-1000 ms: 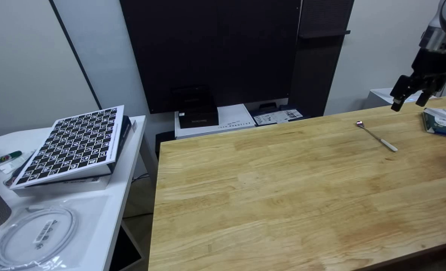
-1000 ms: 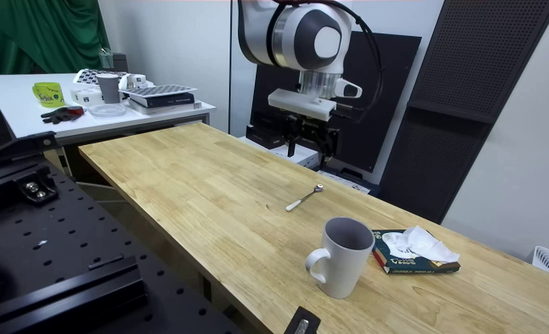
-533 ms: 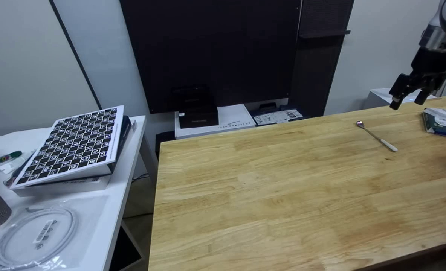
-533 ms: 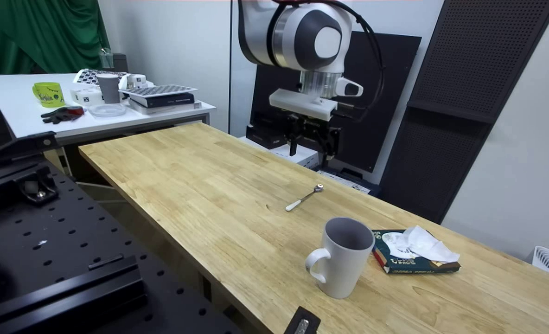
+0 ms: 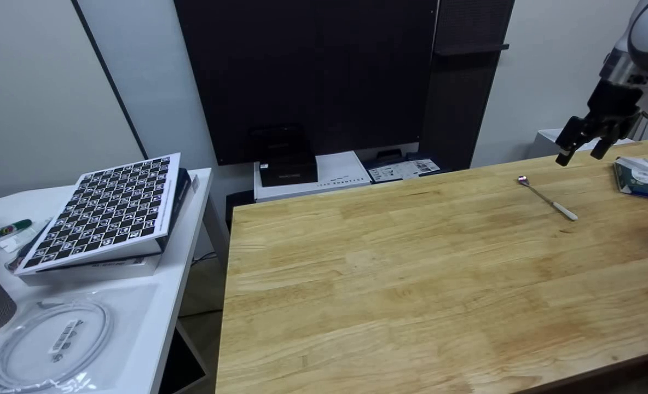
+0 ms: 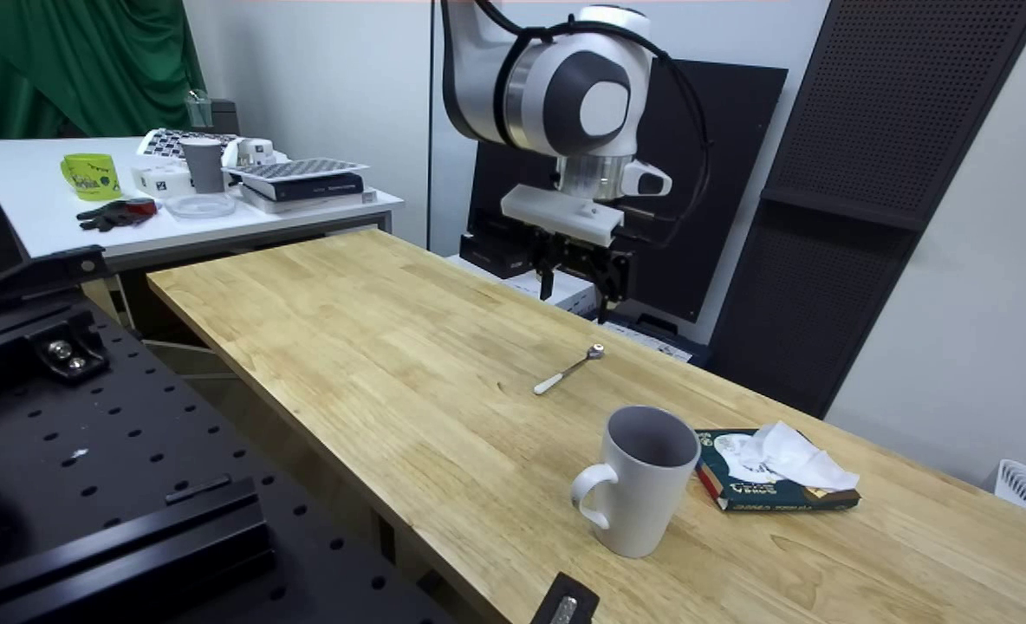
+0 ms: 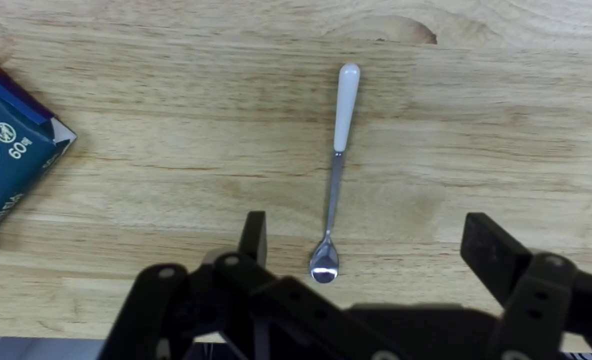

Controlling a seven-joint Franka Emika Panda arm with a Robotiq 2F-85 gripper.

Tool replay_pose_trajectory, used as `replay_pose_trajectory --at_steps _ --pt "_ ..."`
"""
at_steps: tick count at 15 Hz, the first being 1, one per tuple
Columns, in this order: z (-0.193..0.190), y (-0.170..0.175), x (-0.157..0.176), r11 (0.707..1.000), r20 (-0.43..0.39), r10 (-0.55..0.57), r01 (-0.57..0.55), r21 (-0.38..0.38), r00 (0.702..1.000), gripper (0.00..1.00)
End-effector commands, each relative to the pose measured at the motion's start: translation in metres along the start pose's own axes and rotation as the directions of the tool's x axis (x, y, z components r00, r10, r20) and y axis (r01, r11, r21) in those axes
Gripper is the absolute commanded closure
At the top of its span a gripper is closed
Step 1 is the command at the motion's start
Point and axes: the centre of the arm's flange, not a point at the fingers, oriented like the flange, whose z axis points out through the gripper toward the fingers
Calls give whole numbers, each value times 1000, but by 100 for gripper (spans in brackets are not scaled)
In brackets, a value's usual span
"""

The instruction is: Take the spoon from the table and place it in the white cup

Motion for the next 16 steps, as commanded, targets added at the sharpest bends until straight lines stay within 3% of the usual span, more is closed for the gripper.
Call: replay_pose_trajectory --at_steps 1,16 --pt "36 7 19 1000 -6 0 0 11 1000 0" --pt "106 3 21 1000 101 -17 15 22 995 0"
